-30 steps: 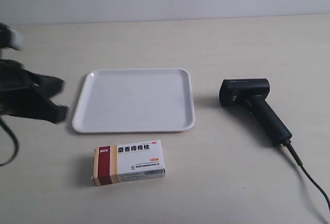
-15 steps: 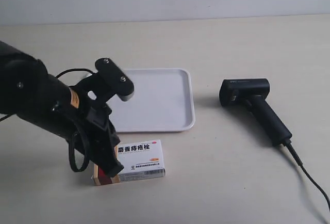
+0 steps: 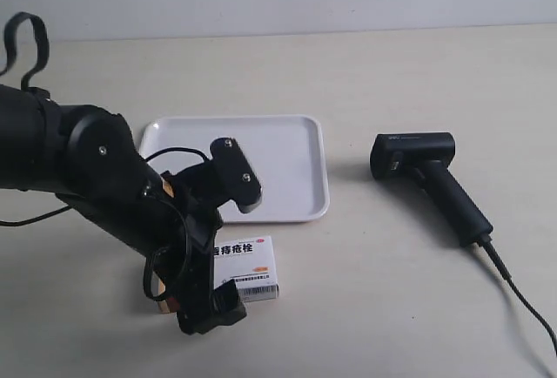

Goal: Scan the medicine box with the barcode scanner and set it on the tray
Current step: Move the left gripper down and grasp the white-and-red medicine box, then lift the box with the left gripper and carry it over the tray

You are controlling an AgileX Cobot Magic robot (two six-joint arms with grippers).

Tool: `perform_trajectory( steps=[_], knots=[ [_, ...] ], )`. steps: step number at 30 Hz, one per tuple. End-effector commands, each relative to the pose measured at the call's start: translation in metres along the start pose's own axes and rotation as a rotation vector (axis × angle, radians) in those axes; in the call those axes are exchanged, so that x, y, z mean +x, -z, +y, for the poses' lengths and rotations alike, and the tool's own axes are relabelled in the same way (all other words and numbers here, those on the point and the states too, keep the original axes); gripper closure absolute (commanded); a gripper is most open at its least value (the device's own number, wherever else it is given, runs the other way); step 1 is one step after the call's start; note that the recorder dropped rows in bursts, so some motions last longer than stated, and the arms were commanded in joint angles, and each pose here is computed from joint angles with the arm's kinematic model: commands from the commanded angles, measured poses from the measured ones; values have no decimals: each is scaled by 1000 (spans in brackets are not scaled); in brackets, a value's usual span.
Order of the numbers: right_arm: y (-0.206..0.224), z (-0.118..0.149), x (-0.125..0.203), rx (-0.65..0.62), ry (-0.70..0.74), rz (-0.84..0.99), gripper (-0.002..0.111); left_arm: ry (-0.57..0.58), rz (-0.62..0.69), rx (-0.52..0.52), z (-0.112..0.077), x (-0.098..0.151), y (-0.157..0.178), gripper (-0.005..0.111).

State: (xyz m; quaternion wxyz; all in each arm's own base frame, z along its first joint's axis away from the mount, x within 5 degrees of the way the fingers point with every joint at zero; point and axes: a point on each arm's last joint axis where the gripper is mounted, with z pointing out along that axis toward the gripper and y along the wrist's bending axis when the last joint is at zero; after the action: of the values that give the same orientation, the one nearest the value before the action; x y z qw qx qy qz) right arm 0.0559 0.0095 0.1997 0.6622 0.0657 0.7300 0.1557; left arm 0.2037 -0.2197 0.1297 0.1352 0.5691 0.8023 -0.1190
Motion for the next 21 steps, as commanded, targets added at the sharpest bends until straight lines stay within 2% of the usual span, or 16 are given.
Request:
perform_trajectory(
  steps=[1,3,5,6,7,8,9,11,14,17,21],
  knots=[
    [0,-1,1,6,20,-2,108,-66,17,-14,3,2,-18,2],
    [0,-1,1,6,20,0,108,-112,37,-10,4,5,-27,6],
    [0,-1,1,6,20,0,108,-125,42,-10,5,6,-29,28],
    [0,-1,1,6,20,0,108,-125,38,-12,5,6,-28,52],
    [0,-1,1,6,20,0,108,-129,35,-15,5,5,-27,66],
    [0,-1,0,6,20,-10,108,-137,23,-24,5,3,-22,92],
    [0,-1,0,4,1,-16,108,-148,15,-32,5,2,-19,107],
    [0,1,-3,-10,-67,-44,108,-214,-48,-85,7,-10,4,106],
    [-4,0,-3,3,-73,-27,108,-364,-163,-182,14,-31,45,107],
    [-13,1,-7,33,-77,56,108,-443,-180,-200,23,-36,65,107],
    [-36,-1,-9,104,-83,208,108,-373,-195,-149,43,-25,73,107]
  ],
)
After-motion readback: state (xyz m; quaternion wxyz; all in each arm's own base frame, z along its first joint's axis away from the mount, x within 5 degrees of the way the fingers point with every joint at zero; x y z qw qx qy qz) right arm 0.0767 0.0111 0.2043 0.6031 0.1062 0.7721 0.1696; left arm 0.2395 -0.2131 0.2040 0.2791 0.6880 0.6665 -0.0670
